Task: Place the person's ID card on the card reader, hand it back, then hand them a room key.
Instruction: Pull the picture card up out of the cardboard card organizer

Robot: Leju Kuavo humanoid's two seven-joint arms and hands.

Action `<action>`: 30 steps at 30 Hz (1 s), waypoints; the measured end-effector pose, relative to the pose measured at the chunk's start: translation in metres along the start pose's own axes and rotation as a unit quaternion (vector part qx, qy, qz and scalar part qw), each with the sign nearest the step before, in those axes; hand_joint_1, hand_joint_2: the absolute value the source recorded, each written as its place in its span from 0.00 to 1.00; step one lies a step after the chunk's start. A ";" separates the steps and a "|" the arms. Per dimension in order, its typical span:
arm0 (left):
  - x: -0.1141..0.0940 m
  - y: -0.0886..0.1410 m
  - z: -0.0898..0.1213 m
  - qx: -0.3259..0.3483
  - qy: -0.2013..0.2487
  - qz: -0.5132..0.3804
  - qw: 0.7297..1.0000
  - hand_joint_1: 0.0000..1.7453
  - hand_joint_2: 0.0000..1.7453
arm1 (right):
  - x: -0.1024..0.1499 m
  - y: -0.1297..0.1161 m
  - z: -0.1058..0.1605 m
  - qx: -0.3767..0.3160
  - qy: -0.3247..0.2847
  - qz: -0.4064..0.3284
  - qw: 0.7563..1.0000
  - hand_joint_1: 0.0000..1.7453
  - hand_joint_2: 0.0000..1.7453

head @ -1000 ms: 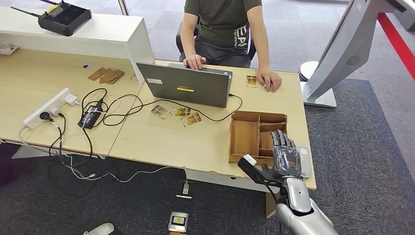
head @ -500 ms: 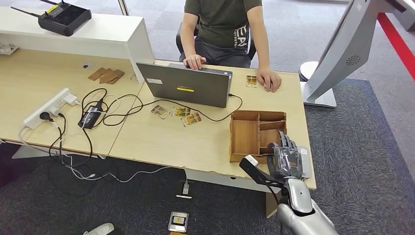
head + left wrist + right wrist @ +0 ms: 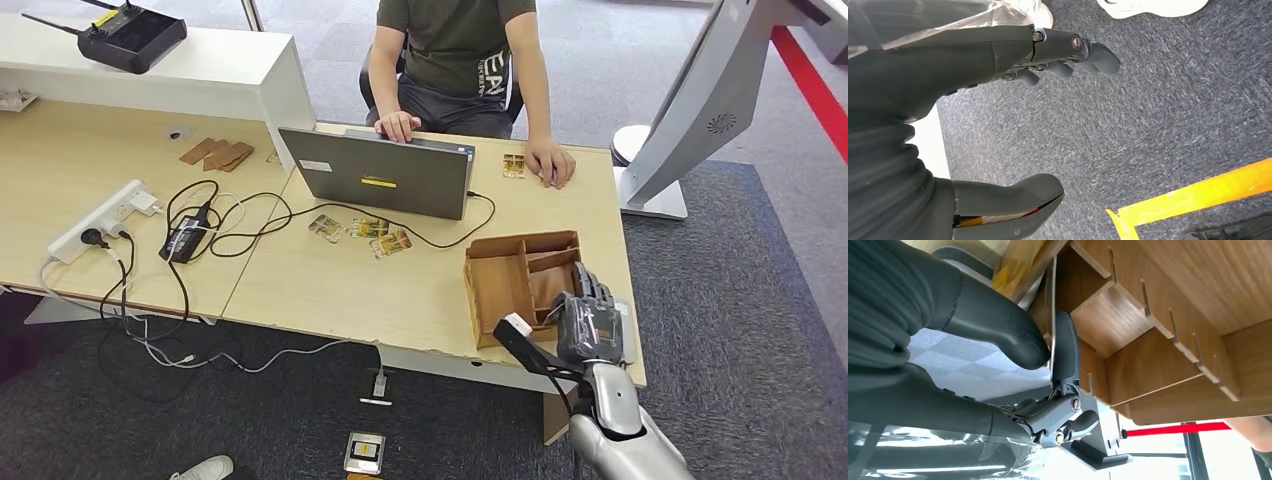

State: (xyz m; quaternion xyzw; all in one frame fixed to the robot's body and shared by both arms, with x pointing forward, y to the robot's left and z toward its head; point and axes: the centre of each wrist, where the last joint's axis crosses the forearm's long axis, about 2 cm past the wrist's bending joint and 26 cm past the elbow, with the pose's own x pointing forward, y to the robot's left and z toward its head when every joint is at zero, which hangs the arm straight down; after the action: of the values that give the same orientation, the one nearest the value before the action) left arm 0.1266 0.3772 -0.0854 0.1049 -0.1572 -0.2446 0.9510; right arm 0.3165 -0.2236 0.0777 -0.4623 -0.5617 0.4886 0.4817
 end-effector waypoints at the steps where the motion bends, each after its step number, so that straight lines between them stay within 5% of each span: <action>1: 0.000 0.000 0.000 0.000 0.000 0.000 1.000 0.00 1.00 | 0.000 -0.001 0.000 -0.003 0.000 -0.001 1.000 0.99 1.00; 14: 0.004 -0.001 0.000 -0.005 -0.006 -0.017 1.000 0.00 1.00 | 0.012 -0.028 -0.016 -0.054 -0.025 -0.005 0.998 1.00 1.00; 30: 0.038 0.007 -0.002 -0.023 -0.019 -0.079 0.996 0.00 1.00 | 0.042 -0.080 -0.070 -0.070 -0.066 0.004 0.995 1.00 1.00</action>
State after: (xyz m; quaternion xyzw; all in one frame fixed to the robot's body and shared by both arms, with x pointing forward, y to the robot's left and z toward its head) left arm 0.1620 0.3650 -0.0759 0.0904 -0.1603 -0.3248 0.9277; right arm 0.3771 -0.1825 0.1649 -0.4636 -0.6230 0.4794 0.4087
